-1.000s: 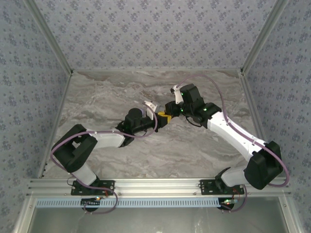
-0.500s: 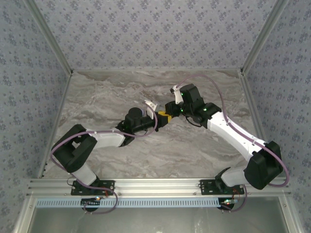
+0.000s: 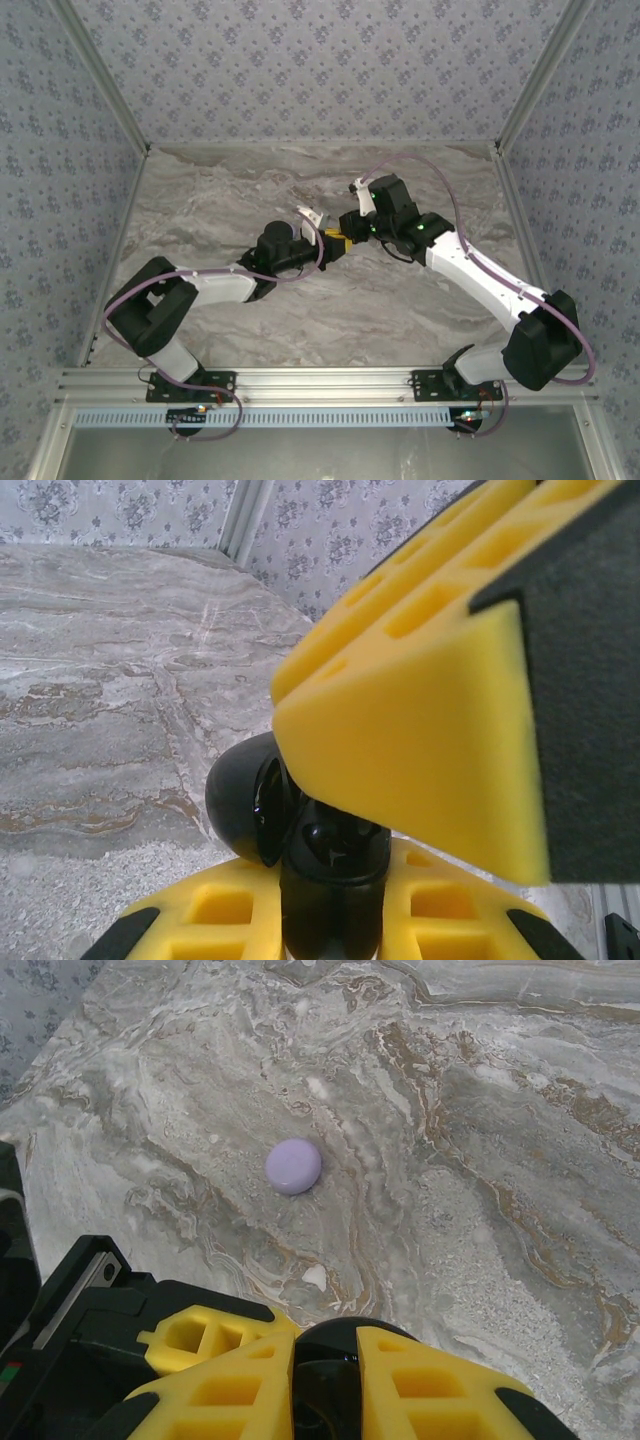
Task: Insert the wireless bluetooth earbuds into the charging case
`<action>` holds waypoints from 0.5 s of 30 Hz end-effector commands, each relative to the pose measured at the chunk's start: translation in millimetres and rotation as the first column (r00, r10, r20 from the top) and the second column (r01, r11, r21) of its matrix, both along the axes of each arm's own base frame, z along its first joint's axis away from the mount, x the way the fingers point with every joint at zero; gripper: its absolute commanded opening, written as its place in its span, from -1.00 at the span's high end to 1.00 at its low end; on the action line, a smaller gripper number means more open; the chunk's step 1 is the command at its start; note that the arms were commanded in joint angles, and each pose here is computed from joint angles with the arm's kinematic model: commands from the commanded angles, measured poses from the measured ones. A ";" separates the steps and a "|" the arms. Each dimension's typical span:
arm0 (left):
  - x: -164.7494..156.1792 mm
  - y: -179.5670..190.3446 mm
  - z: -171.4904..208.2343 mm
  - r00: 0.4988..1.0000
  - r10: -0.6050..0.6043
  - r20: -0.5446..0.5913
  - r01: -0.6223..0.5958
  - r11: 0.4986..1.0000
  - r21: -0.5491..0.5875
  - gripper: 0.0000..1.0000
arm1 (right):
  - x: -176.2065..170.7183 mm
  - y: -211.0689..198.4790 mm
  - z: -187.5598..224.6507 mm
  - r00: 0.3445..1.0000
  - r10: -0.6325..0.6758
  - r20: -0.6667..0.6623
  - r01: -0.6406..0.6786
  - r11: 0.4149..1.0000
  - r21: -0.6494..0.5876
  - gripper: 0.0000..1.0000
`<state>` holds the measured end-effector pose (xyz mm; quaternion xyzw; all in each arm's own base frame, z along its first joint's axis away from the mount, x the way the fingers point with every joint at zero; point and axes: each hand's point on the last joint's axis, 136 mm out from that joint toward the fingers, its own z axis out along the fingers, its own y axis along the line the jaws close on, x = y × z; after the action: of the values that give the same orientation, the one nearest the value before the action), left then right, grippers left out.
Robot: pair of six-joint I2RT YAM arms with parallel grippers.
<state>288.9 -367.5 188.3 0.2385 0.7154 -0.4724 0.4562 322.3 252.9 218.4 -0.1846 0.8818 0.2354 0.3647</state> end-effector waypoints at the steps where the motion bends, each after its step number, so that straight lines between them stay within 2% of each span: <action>1: 1.2 -2.8 37.3 0.998 0.011 0.062 -0.006 0.997 -0.071 0.63 | -2.4 -4.2 2.6 1.000 0.000 0.030 0.001 1.000 -0.023 0.59; 10: 0.1 -2.6 41.4 0.998 0.005 0.067 0.000 0.997 -0.080 0.63 | -3.7 -4.3 0.4 1.000 0.000 0.027 0.001 1.000 -0.030 0.58; 15: -2.0 -2.3 42.0 0.997 -0.001 0.072 0.007 0.997 -0.079 0.63 | -4.2 -5.2 0.9 1.000 -0.003 0.025 0.004 1.000 -0.029 0.47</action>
<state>291.3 -367.4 192.2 0.2338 0.7143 -0.4719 0.4610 320.7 253.0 214.6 -0.1891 0.8828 0.2300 0.3632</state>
